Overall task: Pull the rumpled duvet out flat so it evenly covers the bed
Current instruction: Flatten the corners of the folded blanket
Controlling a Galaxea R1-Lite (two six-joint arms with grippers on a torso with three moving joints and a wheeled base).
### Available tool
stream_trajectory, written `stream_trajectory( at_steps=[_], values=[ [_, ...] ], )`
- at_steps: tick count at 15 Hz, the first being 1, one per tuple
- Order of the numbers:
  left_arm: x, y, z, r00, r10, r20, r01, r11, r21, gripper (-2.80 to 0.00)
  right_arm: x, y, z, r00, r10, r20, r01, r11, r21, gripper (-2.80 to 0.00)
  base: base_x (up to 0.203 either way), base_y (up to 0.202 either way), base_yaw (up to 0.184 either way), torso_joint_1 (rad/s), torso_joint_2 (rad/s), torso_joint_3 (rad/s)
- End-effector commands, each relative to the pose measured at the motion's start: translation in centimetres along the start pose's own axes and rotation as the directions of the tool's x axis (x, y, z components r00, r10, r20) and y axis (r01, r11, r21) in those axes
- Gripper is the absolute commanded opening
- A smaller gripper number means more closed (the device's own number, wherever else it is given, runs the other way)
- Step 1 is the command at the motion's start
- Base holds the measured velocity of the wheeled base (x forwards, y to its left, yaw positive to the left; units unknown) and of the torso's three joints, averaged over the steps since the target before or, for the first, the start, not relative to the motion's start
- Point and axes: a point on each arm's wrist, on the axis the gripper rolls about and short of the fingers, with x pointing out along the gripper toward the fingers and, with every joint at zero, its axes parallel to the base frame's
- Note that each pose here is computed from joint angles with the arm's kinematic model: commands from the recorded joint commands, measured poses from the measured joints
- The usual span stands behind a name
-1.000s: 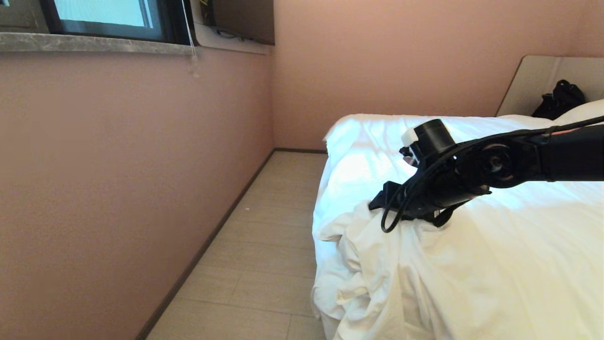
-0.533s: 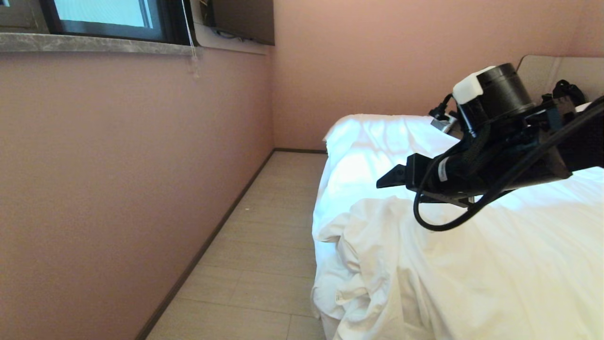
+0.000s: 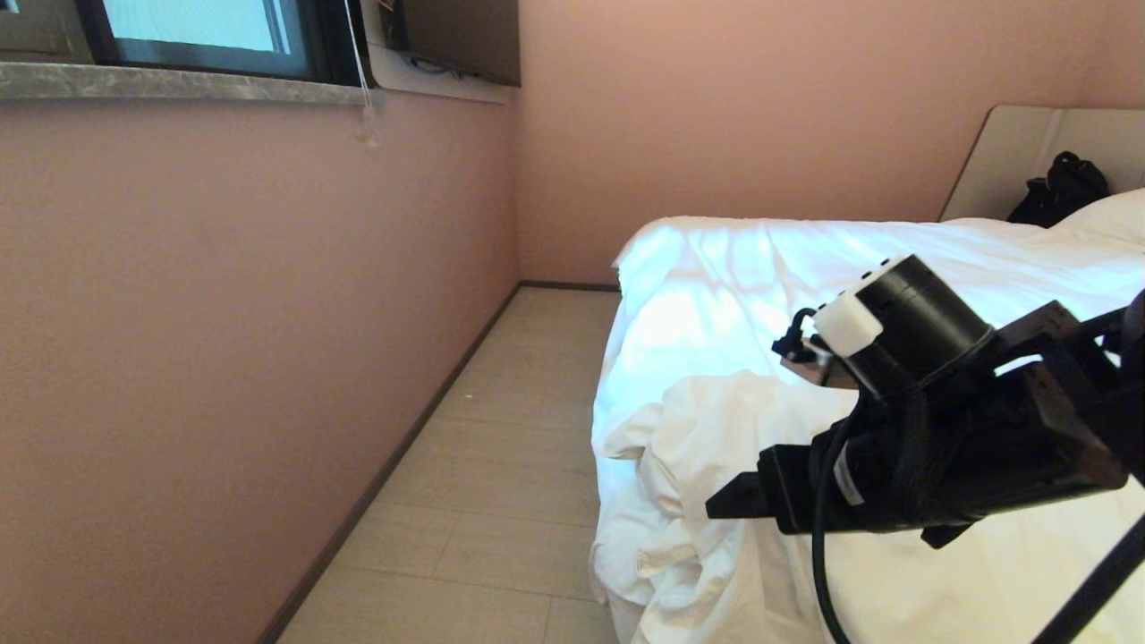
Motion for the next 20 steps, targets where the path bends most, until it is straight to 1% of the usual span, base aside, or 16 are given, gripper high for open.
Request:
stream_trajectory(
  at_steps=[1, 5, 7, 9, 11, 12, 13, 16, 17, 20],
  values=[
    [0.0, 0.0, 0.0, 1.0, 0.0, -0.001, 0.0, 1.0, 0.0, -2.8, 3.5, 0.6, -0.4, 1.0, -0.007, -0.023, 0.007, 1.0, -0.011, 0.0, 0.0, 0.0, 0.0, 0.0, 0.0, 0.0],
    [0.0, 0.0, 0.0, 1.0, 0.0, -0.001, 0.0, 1.0, 0.0, -2.8, 8.1, 1.0, -1.7, 0.993, -0.05, -0.109, 0.052, 0.999, 0.007, 0.0, 0.0, 0.0, 0.0, 0.0, 0.0, 0.0],
    [0.0, 0.0, 0.0, 1.0, 0.0, -0.002, 0.0, 1.0, 0.0, -2.8, 9.8, 1.3, -2.1, 0.991, -0.054, -0.124, 0.055, 0.998, 0.002, 0.0, 0.0, 0.0, 0.0, 0.0, 0.0, 0.0],
    [0.0, 0.0, 0.0, 1.0, 0.001, 0.0, -0.001, 1.0, 0.0, -2.8, 10.8, 1.9, -2.9, 0.986, -0.058, -0.155, 0.056, 0.998, -0.017, 0.0, 0.0, 0.0, 0.0, 0.0, 0.0, 0.0],
    [0.0, 0.0, 0.0, 1.0, 0.001, -0.001, -0.001, 1.0, 0.0, -2.8, 12.1, 2.6, -4.7, 0.974, -0.078, -0.213, 0.066, 0.996, -0.062, 0.0, 0.0, 0.0, 0.0, 0.0, 0.0, 0.0],
    [0.0, 0.0, 0.0, 1.0, 0.001, -0.001, -0.001, 1.0, 0.0, -2.8, 12.7, 2.8, -5.3, 0.968, -0.088, -0.233, 0.073, 0.995, -0.073, 0.0, 0.0, 0.0, 0.0, 0.0, 0.0, 0.0],
    [0.0, 0.0, 0.0, 1.0, 0.002, -0.001, -0.002, 1.0, 0.0, -2.8, 13.1, 2.9, -5.5, 0.965, -0.094, -0.243, 0.08, 0.995, -0.067, 0.0, 0.0, 0.0, 0.0, 0.0, 0.0, 0.0],
    [0.0, 0.0, 0.0, 1.0, 0.002, -0.001, -0.002, 1.0, 0.0, -2.8, 13.8, 2.7, -5.8, 0.965, -0.099, -0.243, 0.086, 0.994, -0.065, 0.0, 0.0, 0.0, 0.0, 0.0, 0.0, 0.0],
    [0.0, 0.0, 0.0, 1.0, 0.001, -0.001, -0.001, 1.0, 0.0, -2.8, 14.4, 2.7, -5.8, 0.969, -0.095, -0.228, 0.083, 0.995, -0.062, 0.0, 0.0, 0.0, 0.0, 0.0, 0.0, 0.0],
    [0.0, 0.0, 0.0, 1.0, 0.001, -0.002, -0.001, 1.0, 0.0, -2.8, 15.6, 1.5, -5.0, 0.974, -0.132, -0.187, 0.128, 0.991, -0.029, 0.0, 0.0, 0.0, 0.0, 0.0, 0.0, 0.0]
  ],
)
